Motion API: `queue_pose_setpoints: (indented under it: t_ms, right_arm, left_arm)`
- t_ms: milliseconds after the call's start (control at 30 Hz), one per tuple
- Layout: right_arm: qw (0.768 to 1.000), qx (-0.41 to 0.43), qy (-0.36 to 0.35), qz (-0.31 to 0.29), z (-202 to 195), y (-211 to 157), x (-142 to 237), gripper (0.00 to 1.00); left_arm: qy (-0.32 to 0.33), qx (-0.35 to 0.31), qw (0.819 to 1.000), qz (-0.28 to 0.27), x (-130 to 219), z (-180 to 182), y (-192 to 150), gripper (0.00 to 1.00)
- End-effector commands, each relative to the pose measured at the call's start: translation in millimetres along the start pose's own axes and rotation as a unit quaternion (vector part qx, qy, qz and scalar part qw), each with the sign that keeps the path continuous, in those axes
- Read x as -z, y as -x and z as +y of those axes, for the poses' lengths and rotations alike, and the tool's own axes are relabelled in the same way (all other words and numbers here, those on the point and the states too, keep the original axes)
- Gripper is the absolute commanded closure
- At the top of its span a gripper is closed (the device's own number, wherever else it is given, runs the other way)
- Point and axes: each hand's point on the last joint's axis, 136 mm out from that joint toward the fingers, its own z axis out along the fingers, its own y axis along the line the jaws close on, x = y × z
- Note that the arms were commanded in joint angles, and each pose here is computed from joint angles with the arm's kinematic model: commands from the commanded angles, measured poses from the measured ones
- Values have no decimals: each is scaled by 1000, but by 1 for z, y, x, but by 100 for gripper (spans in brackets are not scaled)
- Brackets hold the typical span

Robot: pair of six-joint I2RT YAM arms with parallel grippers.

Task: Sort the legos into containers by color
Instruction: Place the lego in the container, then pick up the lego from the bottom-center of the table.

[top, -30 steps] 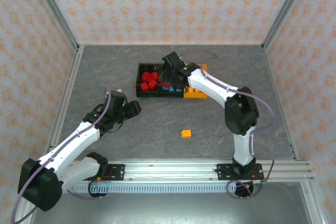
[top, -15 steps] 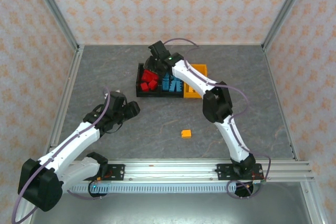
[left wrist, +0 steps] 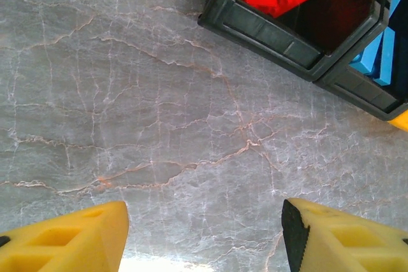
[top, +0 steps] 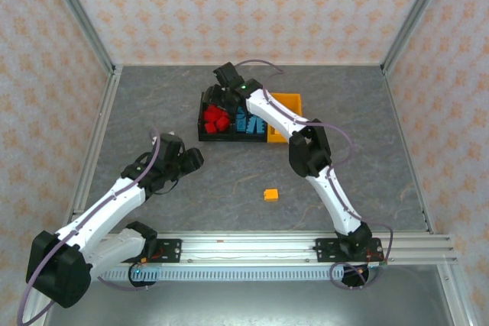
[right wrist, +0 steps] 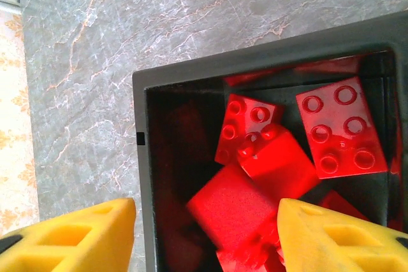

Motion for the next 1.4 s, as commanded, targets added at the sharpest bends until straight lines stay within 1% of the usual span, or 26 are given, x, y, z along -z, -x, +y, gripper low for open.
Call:
queue_pose_setpoints:
  t_ms: [0, 133, 200, 333, 433, 500, 600, 667, 767, 900, 1000, 1200, 1367]
  right_arm:
    - [999, 21, 31, -26, 30, 14, 33, 39]
    - [998, 44, 31, -41, 38, 17, 60, 39]
    - [996, 64, 32, -53, 43, 15, 80, 39]
    - [993, 94, 28, -70, 38, 2, 116, 39]
    - [992, 110, 11, -68, 19, -16, 136, 39]
    - [991, 115, -4, -61, 0, -32, 149, 39]
    - [992, 117, -25, -43, -33, -58, 162, 39]
    - [992, 119, -40, -34, -54, -74, 172, 35]
    - [991, 114, -73, -8, -92, -106, 180, 30]
    - [986, 107, -124, 33, -136, -150, 186, 29]
    - [979, 107, -161, 61, -161, -178, 188, 28]
    - [968, 109, -206, 91, -190, -213, 188, 27]
    - [965, 100, -214, 114, -205, -232, 181, 27]
  left_arm:
    - [7, 11, 1000, 7, 1, 8, -5, 34]
    - [-10, 7, 1000, 8, 2, -1, -3, 34]
    - [-22, 5, 1000, 9, 1, -6, -2, 34]
    - [-51, -9, 998, 20, 0, -19, -4, 34]
    - [-77, -29, 996, 34, 0, -30, -7, 34]
    - [-96, -43, 993, 56, -1, -39, -13, 33]
    - [-103, -61, 989, 86, -2, -42, -23, 33]
    - [-103, -71, 987, 103, -2, -42, -31, 33]
    - [-111, -79, 983, 126, -3, -42, -44, 33]
    - [-121, -80, 978, 153, -7, -40, -64, 31]
    - [-120, -81, 974, 171, -11, -37, -79, 30]
    - [-118, -86, 971, 189, -16, -33, -98, 30]
    - [-115, -86, 971, 192, -18, -31, -101, 30]
